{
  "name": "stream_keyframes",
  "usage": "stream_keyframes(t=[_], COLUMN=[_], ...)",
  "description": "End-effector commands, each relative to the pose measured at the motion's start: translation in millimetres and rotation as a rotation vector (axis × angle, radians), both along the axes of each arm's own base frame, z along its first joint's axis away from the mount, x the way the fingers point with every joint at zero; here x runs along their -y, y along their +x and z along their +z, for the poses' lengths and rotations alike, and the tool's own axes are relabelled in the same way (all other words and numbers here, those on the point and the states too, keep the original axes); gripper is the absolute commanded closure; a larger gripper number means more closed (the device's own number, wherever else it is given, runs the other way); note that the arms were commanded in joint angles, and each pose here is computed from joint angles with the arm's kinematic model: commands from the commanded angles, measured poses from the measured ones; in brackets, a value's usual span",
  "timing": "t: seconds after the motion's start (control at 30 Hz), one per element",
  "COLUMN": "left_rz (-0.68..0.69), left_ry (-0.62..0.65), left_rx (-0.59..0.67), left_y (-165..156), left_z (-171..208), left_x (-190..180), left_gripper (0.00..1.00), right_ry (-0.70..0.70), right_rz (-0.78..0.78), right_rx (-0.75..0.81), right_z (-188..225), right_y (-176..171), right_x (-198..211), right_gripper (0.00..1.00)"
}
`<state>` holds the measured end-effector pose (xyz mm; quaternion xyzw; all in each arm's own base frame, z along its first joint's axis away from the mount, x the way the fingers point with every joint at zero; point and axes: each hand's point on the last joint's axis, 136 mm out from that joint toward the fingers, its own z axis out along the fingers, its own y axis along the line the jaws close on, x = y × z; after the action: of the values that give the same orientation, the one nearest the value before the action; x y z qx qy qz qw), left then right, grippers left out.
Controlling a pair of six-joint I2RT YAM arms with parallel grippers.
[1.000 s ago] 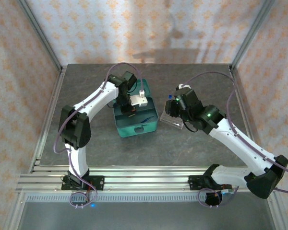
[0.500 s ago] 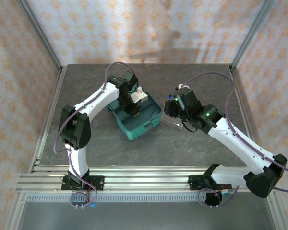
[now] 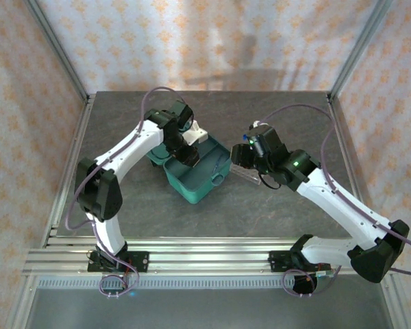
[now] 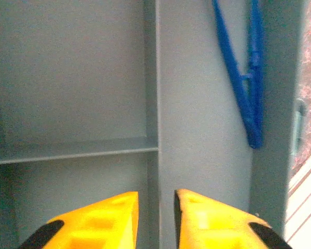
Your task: Organize the chemistry lab equipment
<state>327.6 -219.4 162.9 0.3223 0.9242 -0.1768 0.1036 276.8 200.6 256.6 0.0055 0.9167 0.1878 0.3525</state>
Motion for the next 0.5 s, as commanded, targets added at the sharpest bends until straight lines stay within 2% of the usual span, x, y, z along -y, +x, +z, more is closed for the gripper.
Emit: stream_keyframes(t=[0.0, 0.13, 0.23, 0.37, 0.47], left_rz=[-0.015, -0.022, -0.017, 0.028, 0.078], left_ry=[-0.027, -0.018, -0.015, -0.023, -0.057], left_rx=[0.028, 0.041, 0.099, 0.198, 0.216], left_y=[-13, -15, -11, 2, 12], left_z=[21, 25, 36, 53, 65], left_x=[-3, -6, -10, -23, -35], left_gripper=[0.68, 0.67, 0.67, 0.63, 0.63], right_ry=[0.008, 0.025, 0.046, 0.1, 0.143], right_rz=[-0.005, 0.007, 0.006, -0.001, -0.016], right_rx=[-0.033, -0.053, -0.072, -0.098, -0.116], right_z=[-14, -18, -24, -33, -40], right_y=[2, 2, 0, -3, -3], right_x=[-4, -10, -13, -18, -22], right_gripper=[0.49, 0.49, 0.49, 0.49, 0.49])
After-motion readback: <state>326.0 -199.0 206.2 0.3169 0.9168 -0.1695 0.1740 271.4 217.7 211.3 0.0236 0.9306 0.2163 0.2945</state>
